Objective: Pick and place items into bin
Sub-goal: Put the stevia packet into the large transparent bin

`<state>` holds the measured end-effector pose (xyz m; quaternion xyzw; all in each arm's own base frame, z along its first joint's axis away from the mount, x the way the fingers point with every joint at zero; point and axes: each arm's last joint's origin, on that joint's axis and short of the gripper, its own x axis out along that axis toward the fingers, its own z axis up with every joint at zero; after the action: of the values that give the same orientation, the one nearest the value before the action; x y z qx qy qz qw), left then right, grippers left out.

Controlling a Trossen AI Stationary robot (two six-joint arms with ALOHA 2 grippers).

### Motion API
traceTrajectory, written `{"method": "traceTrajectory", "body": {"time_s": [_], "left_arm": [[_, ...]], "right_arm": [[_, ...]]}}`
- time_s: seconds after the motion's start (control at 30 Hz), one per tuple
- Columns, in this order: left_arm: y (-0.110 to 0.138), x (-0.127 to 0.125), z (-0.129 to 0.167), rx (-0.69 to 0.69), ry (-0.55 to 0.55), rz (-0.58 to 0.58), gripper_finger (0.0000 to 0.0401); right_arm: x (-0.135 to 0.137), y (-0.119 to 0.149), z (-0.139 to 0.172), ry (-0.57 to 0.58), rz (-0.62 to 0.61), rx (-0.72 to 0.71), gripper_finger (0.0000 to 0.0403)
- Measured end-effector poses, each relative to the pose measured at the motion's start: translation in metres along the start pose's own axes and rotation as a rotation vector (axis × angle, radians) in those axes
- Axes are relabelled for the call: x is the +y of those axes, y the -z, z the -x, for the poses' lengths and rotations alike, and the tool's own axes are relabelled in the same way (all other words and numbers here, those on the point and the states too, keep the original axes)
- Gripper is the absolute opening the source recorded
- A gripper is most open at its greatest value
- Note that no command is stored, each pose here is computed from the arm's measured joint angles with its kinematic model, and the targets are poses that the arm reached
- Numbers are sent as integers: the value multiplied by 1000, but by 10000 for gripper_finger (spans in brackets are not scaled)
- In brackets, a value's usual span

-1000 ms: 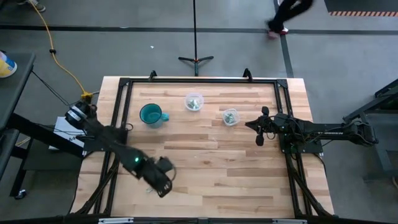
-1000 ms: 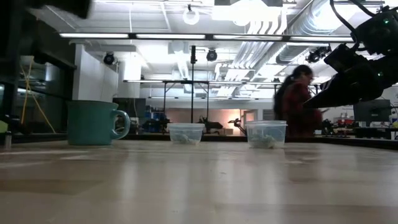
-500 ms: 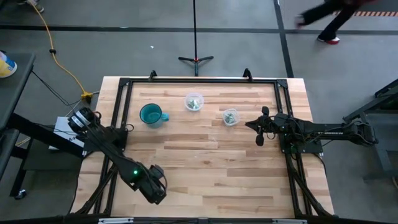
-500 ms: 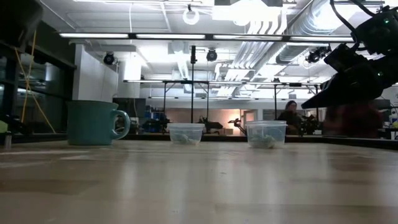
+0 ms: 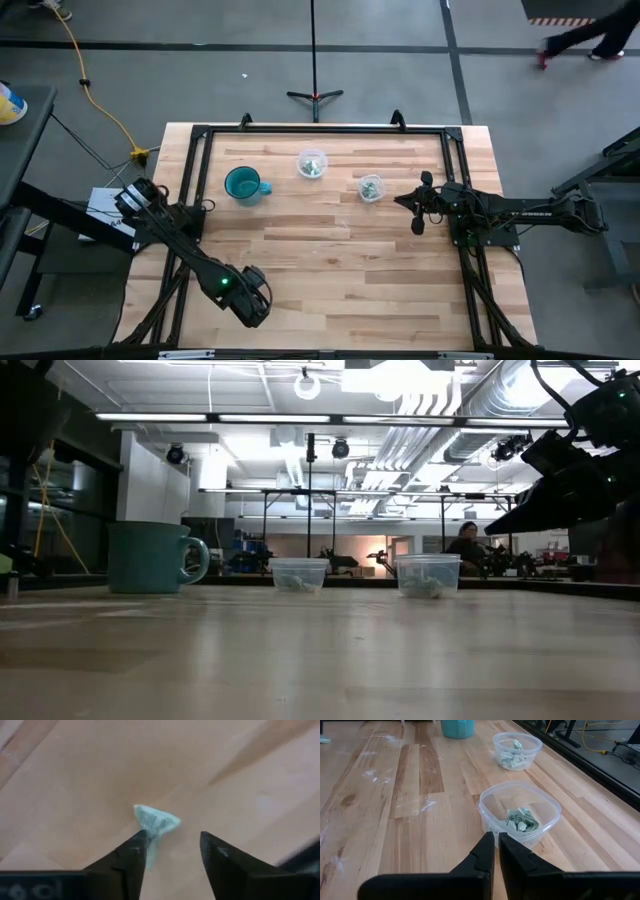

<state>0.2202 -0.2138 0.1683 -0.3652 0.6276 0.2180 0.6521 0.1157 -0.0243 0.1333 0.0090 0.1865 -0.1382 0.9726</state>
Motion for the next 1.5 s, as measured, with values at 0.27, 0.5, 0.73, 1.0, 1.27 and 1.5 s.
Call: {"method": "traceTrajectory", "body": {"time_s": [0.27, 0.5, 0.73, 1.0, 1.27, 1.5], "left_arm": [[0, -1, -25, 46, -81, 4, 223], [0, 1, -29, 53, -102, -50, 169], [-10, 1, -26, 21, -91, -182, 27], [-78, -6, 5, -532, -102, -498, 47], [-203, 25, 41, -768, -303, -657, 33], [-297, 84, 68, -832, -182, -776, 22]], "right_arm": [[0, 0, 0, -1, 1, 3, 16], [0, 0, 0, -1, 3, 3, 17], [0, 0, 0, -1, 3, 4, 16], [0, 0, 0, -1, 7, 4, 17], [0, 0, 0, -1, 7, 4, 16], [0, 0, 0, -1, 8, 3, 16]]}}
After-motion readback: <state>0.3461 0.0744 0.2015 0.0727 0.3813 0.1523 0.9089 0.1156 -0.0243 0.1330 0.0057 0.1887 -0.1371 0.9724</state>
